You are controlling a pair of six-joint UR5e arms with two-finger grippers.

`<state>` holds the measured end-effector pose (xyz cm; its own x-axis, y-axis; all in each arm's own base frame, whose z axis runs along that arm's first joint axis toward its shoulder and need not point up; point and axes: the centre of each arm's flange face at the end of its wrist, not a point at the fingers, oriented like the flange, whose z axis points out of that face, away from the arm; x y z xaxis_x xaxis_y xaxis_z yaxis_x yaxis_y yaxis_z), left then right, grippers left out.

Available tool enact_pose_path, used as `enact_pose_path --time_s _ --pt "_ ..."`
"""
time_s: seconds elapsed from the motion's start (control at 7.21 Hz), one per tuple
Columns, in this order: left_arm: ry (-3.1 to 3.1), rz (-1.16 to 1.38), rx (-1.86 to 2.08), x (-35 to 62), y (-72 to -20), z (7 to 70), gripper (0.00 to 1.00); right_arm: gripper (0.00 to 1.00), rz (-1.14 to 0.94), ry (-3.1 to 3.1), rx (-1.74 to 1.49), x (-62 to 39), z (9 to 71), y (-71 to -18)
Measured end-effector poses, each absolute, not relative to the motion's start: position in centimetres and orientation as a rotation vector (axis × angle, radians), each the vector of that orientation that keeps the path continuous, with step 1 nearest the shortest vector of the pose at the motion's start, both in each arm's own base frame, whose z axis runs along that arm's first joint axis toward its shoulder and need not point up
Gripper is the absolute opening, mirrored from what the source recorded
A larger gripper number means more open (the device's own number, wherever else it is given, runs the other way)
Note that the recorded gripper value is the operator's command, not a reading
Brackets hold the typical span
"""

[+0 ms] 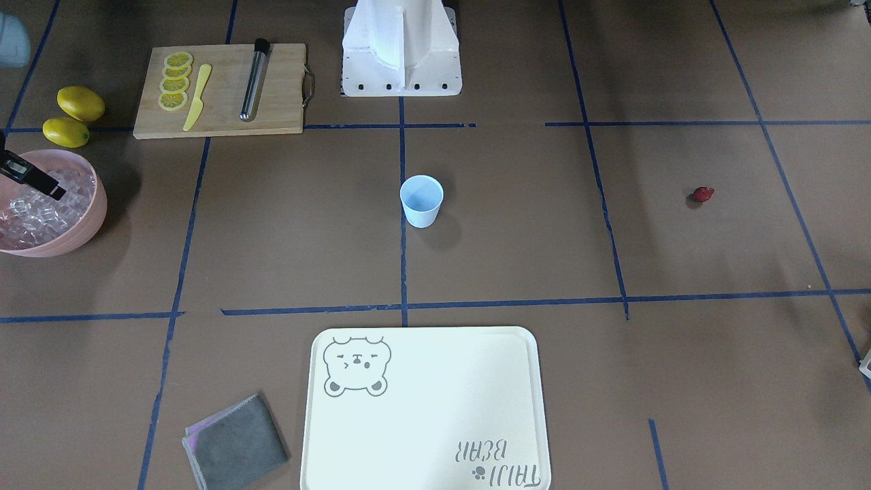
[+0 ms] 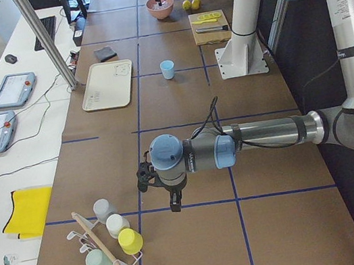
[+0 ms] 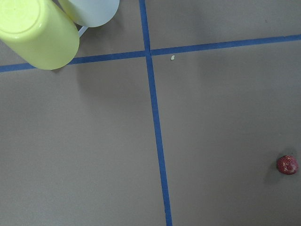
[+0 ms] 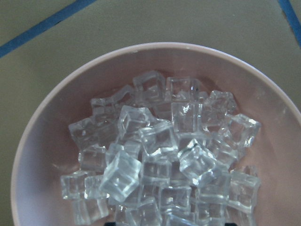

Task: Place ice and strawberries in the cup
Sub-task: 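Lower the right gripper into the pink bowl and grasp an ice cube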

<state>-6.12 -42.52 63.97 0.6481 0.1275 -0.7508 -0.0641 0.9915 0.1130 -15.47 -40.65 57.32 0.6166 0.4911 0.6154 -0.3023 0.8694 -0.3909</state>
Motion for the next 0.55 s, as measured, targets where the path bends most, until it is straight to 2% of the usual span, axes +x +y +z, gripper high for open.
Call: enact_pose_path --time_s 0.55 --pt "0.859 0.107 0.073 -6.12 -42.49 64.27 1.00 0.72 0.458 -0.780 -0.267 -15.65 57.54 -40.48"
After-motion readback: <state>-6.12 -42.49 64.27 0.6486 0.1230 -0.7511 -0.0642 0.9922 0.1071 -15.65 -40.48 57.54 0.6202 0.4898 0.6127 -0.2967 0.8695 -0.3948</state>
